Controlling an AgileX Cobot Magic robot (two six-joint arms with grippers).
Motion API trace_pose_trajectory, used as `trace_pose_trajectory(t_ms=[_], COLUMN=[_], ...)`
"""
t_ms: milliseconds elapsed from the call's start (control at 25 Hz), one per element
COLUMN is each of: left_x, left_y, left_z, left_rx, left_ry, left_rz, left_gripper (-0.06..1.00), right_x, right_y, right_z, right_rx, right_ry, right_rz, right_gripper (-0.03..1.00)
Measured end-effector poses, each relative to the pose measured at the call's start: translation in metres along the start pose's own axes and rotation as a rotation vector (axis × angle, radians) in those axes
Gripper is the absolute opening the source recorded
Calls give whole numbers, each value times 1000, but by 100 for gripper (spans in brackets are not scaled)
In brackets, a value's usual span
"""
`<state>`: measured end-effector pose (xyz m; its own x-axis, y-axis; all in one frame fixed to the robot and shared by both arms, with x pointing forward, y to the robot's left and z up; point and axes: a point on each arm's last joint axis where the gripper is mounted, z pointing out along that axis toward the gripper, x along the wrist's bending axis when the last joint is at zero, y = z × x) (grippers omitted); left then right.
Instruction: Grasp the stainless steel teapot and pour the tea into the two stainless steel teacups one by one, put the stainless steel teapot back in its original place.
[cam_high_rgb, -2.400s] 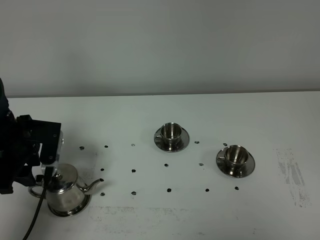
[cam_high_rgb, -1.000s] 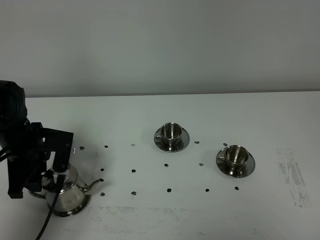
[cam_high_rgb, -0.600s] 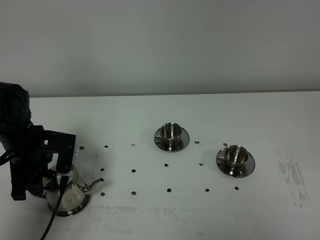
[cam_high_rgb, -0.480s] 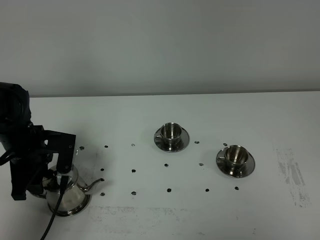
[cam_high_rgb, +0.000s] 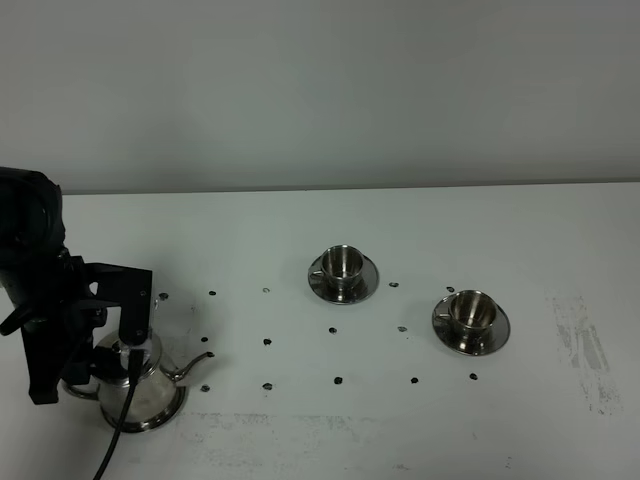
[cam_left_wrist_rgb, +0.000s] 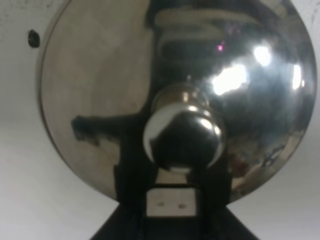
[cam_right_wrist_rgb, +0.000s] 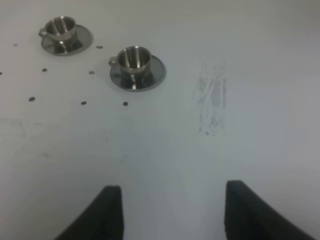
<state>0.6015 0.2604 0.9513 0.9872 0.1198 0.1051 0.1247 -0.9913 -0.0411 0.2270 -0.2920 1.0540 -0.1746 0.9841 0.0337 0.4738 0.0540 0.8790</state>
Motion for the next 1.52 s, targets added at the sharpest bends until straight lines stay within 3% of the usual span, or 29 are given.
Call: trace_pose_trajectory(t_ms=[280,1040,1240,1520], left_x=[0,0,19,63], left_y=[1,11,28,61], left_z=[-3,-55,-76,-79], left_rx=[-7,-106,-137,-155], left_ry=[13,191,269,299], left_rz=[-10,-8,4,43], left_gripper=[24,24,24,24], right_x=[0,0,0,0], right_y=[0,0,0,0], right_z=[0,0,0,0], right_rx=[0,0,0,0], right_ry=[0,0,0,0], right_rz=[0,0,0,0], right_gripper=[45,45,45,45])
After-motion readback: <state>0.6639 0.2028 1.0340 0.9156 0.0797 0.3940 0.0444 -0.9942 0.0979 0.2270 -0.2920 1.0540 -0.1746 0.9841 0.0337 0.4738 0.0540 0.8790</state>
